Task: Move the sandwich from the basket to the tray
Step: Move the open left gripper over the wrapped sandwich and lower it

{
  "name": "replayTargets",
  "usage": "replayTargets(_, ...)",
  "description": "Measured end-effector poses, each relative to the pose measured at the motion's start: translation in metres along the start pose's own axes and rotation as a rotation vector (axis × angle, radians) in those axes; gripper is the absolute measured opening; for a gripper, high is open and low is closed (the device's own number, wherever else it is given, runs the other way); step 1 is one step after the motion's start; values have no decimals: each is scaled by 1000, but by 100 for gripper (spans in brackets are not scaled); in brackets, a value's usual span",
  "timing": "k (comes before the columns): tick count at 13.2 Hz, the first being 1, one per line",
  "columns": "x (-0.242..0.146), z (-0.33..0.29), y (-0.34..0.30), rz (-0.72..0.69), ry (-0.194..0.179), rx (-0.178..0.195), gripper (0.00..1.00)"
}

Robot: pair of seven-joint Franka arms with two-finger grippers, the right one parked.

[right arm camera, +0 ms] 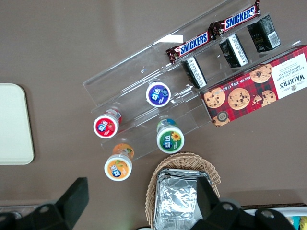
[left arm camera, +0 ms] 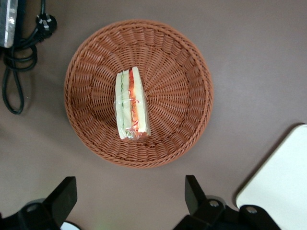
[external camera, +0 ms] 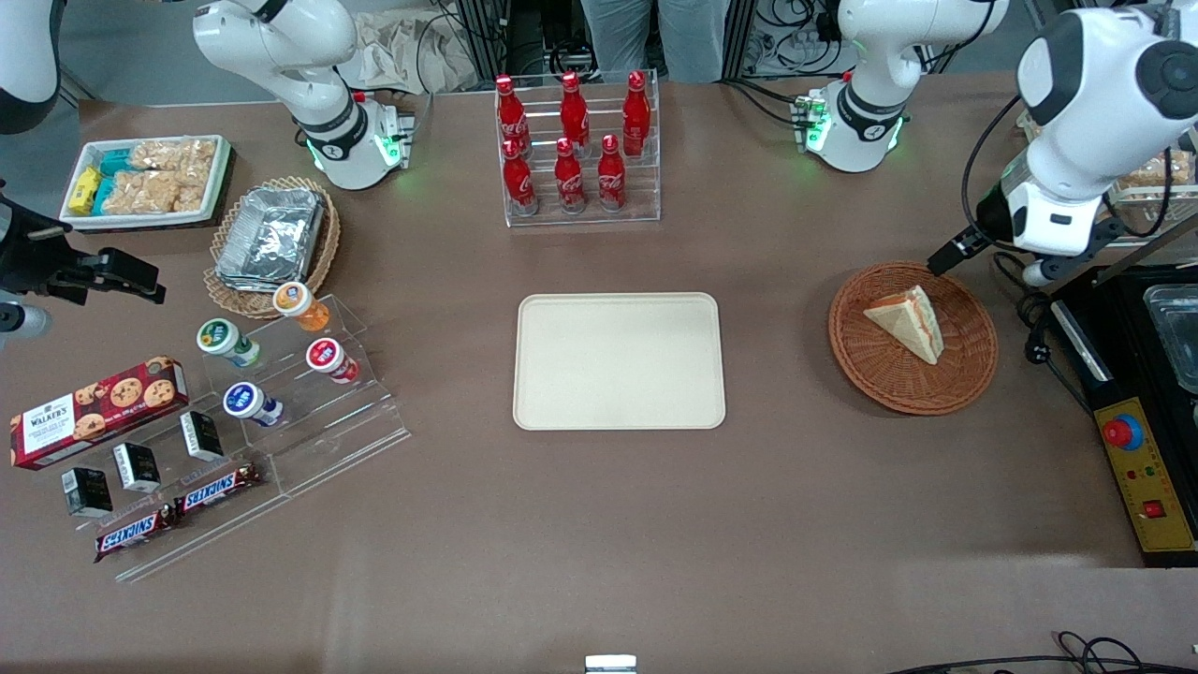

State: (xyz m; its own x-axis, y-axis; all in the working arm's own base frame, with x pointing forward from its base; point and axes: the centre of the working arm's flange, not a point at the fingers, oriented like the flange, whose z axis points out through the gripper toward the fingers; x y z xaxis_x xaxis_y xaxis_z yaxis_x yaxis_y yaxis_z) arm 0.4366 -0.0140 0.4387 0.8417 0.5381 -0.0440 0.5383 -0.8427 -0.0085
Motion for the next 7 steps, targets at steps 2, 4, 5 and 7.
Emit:
replayTargets(2, -3, 18, -3, -3, 13, -8, 100)
replayTargets(4, -4, 35, -9, -19, 31, -20, 100)
replayTargets(5, -3, 43, -14, -29, 38, -24, 100)
replayTargets(7, -2, 55, -23, -48, 44, -28, 100)
